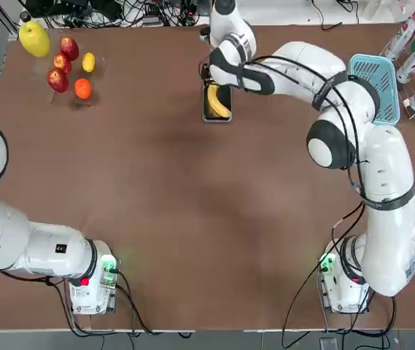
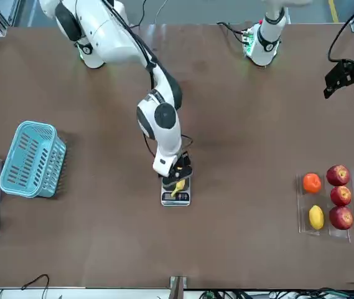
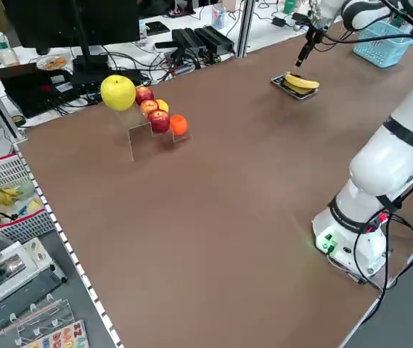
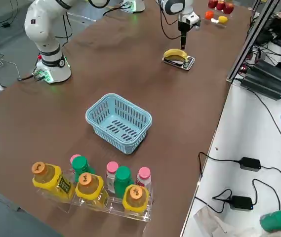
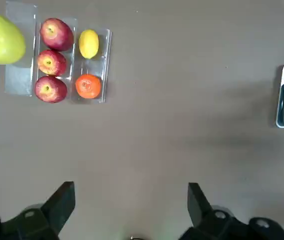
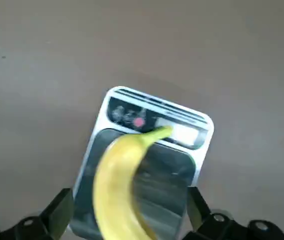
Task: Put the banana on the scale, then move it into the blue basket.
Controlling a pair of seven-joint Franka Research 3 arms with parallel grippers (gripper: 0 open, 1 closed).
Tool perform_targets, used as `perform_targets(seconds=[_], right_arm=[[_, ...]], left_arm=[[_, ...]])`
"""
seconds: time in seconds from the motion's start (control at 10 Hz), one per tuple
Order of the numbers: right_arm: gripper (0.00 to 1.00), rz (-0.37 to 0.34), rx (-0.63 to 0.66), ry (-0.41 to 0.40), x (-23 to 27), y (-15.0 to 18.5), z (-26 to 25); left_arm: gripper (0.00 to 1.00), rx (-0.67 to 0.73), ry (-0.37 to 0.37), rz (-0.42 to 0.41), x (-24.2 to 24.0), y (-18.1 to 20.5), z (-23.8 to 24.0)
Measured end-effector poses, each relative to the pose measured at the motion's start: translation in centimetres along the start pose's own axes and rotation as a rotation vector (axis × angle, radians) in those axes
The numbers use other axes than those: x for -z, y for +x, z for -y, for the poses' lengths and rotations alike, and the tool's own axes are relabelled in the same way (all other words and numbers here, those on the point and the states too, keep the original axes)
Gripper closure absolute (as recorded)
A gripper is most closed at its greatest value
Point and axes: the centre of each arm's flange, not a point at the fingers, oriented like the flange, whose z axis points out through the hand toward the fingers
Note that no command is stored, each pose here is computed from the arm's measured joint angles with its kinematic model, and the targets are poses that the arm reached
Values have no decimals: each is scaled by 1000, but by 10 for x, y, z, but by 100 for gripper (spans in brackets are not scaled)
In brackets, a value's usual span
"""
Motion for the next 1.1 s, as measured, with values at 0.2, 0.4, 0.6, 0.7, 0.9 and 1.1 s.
perform_targets(seconds=[0.2,0.4,0.6,0.7,0.9,1.1], right_arm=[[0,-24,27,-21,-19,-14,17],[0,-33,105,-94,-40,-24,16],[0,-41,135,-102,-44,-26,16],[0,-46,137,-97,-46,-26,16],[0,-54,132,-85,-54,-30,18],[1,-62,102,-68,-72,-38,19]], left_arm=[[0,29,1,27,-15,9,22],[0,37,1,39,-22,13,26],[0,28,1,38,-21,12,21],[0,24,0,38,-21,12,17],[0,13,0,37,-20,12,11],[0,11,0,36,-20,12,9]])
